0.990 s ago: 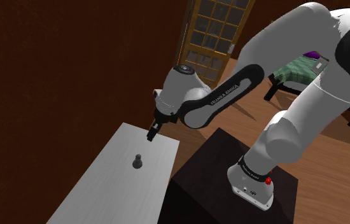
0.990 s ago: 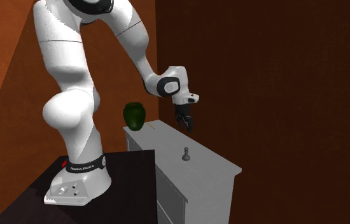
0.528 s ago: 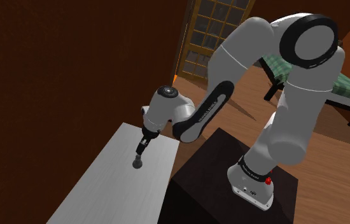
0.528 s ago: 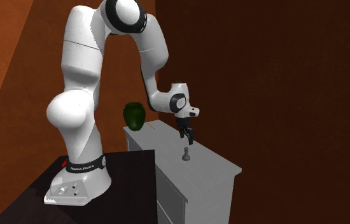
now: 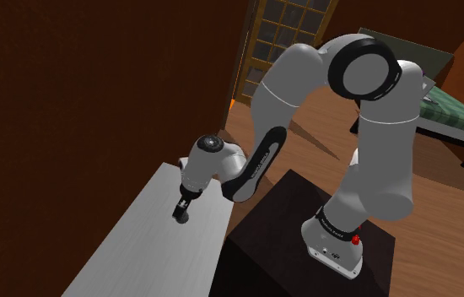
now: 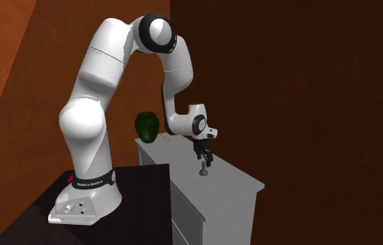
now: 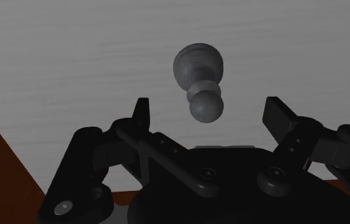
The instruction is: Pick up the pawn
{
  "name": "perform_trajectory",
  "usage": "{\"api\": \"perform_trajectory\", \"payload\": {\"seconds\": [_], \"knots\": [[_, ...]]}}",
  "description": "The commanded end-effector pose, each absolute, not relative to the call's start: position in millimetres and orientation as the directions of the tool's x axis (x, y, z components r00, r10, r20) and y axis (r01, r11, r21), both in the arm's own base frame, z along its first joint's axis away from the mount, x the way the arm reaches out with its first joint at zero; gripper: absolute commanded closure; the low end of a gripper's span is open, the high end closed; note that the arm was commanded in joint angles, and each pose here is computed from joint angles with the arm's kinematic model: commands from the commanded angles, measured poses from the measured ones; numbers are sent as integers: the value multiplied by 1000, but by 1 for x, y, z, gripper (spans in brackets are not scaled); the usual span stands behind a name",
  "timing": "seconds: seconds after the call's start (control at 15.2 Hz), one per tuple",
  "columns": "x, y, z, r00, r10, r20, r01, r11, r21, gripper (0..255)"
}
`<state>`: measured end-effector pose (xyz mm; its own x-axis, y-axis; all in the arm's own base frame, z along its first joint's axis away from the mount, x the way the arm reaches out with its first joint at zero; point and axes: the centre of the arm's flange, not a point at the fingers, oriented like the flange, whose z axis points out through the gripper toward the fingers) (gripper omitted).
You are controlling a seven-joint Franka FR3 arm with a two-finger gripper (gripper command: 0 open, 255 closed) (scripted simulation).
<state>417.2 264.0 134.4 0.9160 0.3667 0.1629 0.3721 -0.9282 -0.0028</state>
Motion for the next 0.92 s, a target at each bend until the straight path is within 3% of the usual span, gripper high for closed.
{"api": "perform_trajectory", "payload": {"seconds": [0.0, 0.26, 0.33, 0.86], "knots": [[418, 264, 124, 916, 367, 163, 372, -928, -2, 0], [418, 264, 110, 916, 367, 163, 372, -928, -2, 0], [418, 264, 110, 916, 367, 163, 372, -928, -2, 255], [418, 264, 110, 916, 367, 163, 372, -928, -2, 255]]}}
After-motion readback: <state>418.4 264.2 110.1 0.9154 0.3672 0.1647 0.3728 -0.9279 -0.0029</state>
